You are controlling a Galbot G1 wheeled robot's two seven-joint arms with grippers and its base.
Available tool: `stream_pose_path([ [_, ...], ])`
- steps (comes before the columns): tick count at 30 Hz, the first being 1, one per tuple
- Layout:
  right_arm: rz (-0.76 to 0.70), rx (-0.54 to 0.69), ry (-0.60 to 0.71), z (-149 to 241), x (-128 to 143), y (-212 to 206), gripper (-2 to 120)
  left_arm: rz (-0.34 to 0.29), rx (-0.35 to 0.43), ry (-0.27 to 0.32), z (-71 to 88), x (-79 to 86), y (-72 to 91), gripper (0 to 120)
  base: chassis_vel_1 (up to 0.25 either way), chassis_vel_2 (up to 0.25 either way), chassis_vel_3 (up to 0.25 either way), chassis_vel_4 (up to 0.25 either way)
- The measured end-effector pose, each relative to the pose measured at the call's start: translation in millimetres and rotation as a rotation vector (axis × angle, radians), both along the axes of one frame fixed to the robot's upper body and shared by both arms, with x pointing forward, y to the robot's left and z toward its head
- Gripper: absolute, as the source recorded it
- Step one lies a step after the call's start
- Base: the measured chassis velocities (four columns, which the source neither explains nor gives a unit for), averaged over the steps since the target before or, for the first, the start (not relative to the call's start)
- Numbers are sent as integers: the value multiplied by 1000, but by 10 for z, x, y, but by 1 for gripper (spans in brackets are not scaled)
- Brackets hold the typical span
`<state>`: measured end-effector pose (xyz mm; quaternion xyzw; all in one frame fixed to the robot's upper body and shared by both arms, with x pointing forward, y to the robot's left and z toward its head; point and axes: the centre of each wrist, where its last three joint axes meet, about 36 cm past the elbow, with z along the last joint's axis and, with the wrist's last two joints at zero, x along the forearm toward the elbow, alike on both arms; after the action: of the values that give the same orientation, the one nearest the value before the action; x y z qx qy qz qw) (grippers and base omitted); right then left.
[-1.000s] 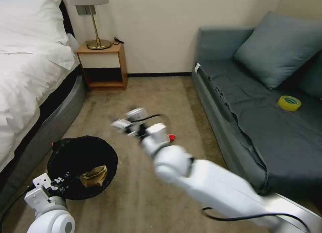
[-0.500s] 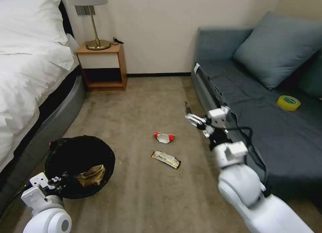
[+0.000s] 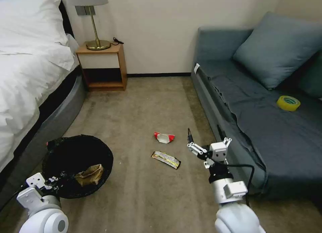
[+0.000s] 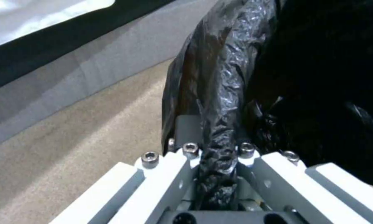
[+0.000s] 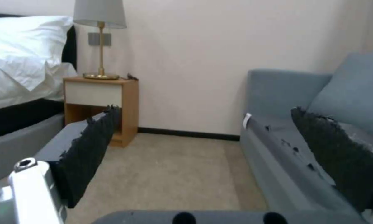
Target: Pick up the trash bin, then pick up the garbage on the floor and place it into the trash bin.
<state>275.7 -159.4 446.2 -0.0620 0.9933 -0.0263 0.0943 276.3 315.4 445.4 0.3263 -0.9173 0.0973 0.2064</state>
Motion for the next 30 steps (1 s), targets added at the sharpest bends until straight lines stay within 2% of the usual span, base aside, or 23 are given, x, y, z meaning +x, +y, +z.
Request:
stream_pose_path([
  [5,0,8,7,-49,9,46,100,4,-3,-1,-6,6,11,1,-103,101,83,-109],
  [20,11,-4,9,-133,167,71,100,17,-2,5,-50,-9,46,1,-182,183,190,-184],
  [30,23,-19,20,-180,255,83,100,19,-4,8,-74,7,58,1,-96,92,91,-103],
])
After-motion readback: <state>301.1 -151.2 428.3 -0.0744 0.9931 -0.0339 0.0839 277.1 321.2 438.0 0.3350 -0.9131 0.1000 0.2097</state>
